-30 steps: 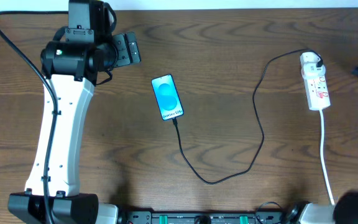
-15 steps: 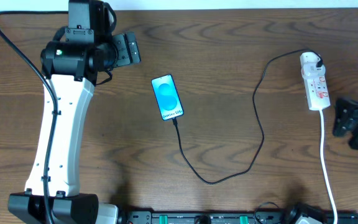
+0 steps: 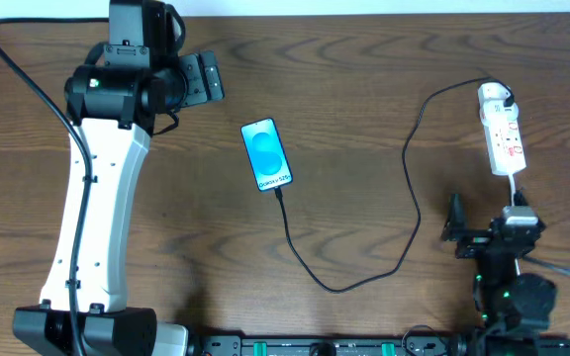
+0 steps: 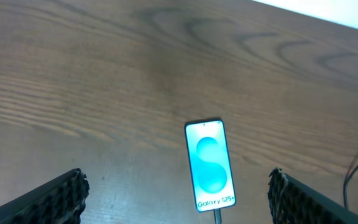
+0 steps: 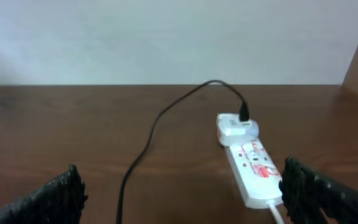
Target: Plug charger to phone and switch on socket
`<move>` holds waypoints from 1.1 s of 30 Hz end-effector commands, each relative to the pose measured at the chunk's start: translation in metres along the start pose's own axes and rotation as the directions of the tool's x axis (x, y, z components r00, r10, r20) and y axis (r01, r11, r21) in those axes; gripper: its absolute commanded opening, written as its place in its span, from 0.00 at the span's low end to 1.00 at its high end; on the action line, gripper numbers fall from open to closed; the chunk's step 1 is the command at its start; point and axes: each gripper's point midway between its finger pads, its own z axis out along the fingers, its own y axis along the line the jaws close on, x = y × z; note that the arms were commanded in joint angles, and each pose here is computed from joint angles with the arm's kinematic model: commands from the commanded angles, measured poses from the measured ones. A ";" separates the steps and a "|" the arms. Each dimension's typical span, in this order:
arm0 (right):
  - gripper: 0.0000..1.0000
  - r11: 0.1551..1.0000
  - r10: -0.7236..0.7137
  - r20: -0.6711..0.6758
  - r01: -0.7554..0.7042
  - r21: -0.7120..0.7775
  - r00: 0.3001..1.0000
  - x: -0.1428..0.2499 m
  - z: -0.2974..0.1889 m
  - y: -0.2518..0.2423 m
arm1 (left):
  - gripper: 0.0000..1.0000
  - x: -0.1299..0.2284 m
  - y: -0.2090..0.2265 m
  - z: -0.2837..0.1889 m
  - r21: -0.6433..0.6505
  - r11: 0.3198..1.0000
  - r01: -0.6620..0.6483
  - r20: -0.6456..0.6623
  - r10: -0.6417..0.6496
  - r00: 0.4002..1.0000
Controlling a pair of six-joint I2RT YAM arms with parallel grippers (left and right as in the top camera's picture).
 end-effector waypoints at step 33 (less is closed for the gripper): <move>0.99 1.000 -0.008 -0.003 0.009 0.027 1.000 0.014 0.000 -0.004 | 0.94 0.071 0.051 -0.055 -0.023 0.997 -0.077 0.620 0.075 0.781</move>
